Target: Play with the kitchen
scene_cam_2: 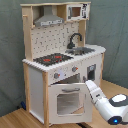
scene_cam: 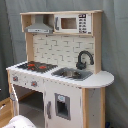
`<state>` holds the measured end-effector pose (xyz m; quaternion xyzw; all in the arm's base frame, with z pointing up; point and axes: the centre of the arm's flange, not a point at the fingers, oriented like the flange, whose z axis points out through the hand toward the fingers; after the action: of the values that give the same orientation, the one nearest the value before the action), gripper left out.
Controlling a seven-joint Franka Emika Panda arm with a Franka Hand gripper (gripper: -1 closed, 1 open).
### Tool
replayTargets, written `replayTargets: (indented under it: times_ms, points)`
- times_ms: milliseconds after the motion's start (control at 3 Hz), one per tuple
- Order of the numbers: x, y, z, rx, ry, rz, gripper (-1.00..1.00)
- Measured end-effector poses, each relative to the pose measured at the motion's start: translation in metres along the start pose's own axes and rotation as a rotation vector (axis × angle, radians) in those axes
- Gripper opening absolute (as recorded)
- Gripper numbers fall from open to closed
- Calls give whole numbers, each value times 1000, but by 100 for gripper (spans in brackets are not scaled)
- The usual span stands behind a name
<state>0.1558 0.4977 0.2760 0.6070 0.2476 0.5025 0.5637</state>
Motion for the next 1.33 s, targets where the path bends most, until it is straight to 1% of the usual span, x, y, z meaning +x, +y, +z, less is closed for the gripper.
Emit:
replayTargets:
  times_ms: [333,667,1000,1333]
  points:
    - [5,19,-3,-7,-6,-65,100]
    - [11,33,-2,-14,-6,-151,100]
    - [19,51,1,-27,-6,-216,100]
    - [28,74,2,-43,0,-283,100]
